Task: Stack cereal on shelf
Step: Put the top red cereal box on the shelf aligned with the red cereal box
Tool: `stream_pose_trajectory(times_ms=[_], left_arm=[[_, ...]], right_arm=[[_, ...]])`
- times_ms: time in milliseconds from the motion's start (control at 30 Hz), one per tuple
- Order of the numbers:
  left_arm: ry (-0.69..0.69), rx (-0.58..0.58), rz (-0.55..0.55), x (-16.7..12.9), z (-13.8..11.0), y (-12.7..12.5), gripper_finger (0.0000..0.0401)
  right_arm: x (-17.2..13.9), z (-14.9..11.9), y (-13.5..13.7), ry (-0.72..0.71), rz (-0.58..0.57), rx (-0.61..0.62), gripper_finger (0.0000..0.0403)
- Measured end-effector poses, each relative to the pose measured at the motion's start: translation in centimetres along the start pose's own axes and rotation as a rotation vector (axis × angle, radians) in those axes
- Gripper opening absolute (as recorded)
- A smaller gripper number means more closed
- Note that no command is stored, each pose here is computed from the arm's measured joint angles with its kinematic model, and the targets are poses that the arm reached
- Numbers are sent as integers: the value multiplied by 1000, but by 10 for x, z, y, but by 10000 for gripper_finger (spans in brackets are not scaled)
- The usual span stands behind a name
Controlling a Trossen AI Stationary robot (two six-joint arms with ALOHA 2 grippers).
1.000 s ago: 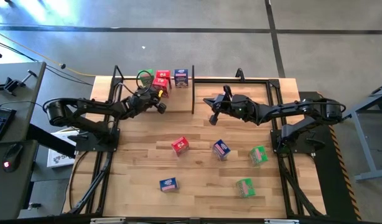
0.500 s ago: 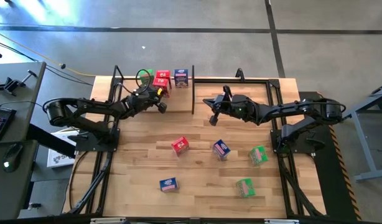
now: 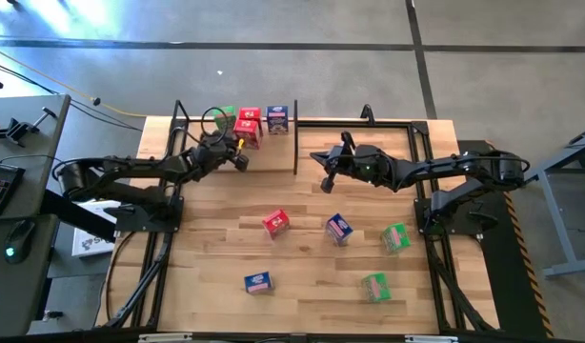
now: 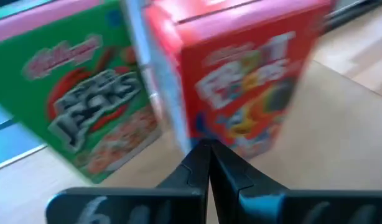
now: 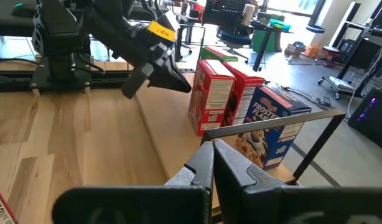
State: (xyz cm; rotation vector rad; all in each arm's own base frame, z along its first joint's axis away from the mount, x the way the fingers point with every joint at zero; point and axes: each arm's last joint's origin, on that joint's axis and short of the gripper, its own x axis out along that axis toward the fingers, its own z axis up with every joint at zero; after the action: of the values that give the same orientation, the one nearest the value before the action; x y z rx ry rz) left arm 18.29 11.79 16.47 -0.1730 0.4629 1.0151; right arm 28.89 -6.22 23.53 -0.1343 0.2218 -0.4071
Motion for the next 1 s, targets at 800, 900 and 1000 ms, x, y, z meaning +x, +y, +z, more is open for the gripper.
stream_pose_trajectory(times_ms=[800, 900, 1000], left_arm=[[-29, -28, -207, 11, -4, -22, 0], [-40, -29, -217, 10, -4, -24, 0], [-71, -28, -211, 12, -1, -23, 0]], right_arm=[[0, 0, 0, 0, 0, -4, 0], [0, 0, 0, 0, 0, -5, 0], [0, 0, 0, 0, 0, -6, 0]])
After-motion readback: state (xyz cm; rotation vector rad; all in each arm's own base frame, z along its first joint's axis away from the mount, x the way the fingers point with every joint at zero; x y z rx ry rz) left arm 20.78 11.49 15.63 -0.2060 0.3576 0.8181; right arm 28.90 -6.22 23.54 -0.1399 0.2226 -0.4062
